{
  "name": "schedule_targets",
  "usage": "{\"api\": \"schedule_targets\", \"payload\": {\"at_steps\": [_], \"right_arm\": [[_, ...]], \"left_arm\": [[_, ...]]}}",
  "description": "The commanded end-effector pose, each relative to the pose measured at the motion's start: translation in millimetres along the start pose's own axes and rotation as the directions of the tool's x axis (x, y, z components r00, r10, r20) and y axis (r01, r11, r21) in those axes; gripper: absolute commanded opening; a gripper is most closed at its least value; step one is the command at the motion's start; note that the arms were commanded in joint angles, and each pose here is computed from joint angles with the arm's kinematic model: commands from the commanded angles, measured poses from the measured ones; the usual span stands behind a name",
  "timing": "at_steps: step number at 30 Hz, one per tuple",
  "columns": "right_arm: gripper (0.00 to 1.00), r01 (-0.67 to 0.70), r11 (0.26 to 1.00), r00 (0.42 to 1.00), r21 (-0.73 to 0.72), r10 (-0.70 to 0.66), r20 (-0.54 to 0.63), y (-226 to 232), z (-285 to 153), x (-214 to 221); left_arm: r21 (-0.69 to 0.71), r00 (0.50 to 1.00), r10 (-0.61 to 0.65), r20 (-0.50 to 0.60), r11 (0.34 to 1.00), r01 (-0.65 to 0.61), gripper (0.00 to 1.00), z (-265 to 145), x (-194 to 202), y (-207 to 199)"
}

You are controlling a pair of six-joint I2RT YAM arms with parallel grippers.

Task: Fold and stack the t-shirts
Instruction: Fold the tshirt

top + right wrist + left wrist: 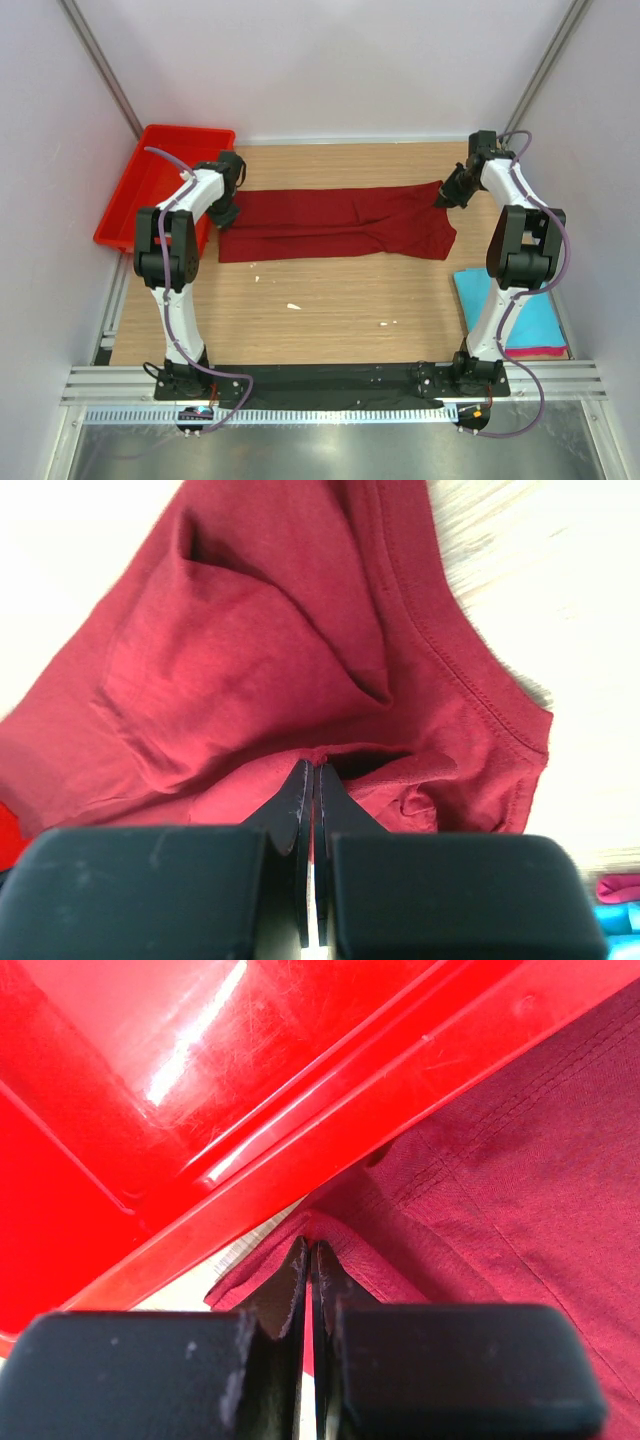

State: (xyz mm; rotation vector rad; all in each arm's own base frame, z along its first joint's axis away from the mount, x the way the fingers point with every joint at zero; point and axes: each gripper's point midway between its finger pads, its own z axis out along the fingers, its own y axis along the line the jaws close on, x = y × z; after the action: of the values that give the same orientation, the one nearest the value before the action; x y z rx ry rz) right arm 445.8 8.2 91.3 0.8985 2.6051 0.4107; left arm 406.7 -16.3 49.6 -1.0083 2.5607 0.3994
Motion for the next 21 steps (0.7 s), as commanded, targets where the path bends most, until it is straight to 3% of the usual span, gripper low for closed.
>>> {"api": "schedule_targets", "payload": {"at_steps": [1, 9, 10, 14, 17, 20, 21], "right_arm": [[0.01, 0.004, 0.998, 0.999, -0.056, -0.001, 0.047, 18.7, -18.5, -16.3], [0.02, 0.014, 0.999, 1.0, -0.048, -0.012, 0.027, 15.8, -5.9, -15.7], [0.02, 0.015, 0.998, 1.0, -0.055, -0.013, 0.026, 17.2, -5.4, -16.2], [0.06, 0.025, 0.997, 0.999, -0.069, -0.022, 0.035, 22.5, -9.4, -20.5], [0.1, 0.029, 0.997, 0.999, -0.078, -0.027, 0.026, 24.2, -5.6, -21.1], [0.26, 0.052, 0.997, 0.999, -0.053, -0.051, 0.017, 19.3, 2.0, -22.9], [0.4, 0.062, 0.998, 0.998, -0.03, -0.062, 0.015, 16.3, 2.1, -23.6]], "left_arm": [[0.004, 0.999, -0.014, 0.036, 1.0, 0.014, 0.0, -2.8, -14.5, 1.0], [0.03, 0.999, 0.004, 0.046, 1.0, -0.005, 0.03, -2.0, -16.9, -3.9], [0.032, 0.999, 0.01, 0.044, 0.999, -0.011, 0.06, -1.8, -16.3, -4.0], [0.06, 0.997, 0.019, 0.076, 0.998, -0.024, 0.5, -13.0, -22.2, -3.1], [0.096, 0.991, 0.004, 0.132, 0.995, -0.017, 0.6, -36.0, -30.8, 1.0], [0.147, 0.985, 0.008, 0.171, 0.989, -0.034, 0.63, -65.1, -31.2, 0.1], [0.166, 0.984, 0.013, 0.179, 0.985, -0.043, 0.63, -72.0, -29.0, -1.6]]}}
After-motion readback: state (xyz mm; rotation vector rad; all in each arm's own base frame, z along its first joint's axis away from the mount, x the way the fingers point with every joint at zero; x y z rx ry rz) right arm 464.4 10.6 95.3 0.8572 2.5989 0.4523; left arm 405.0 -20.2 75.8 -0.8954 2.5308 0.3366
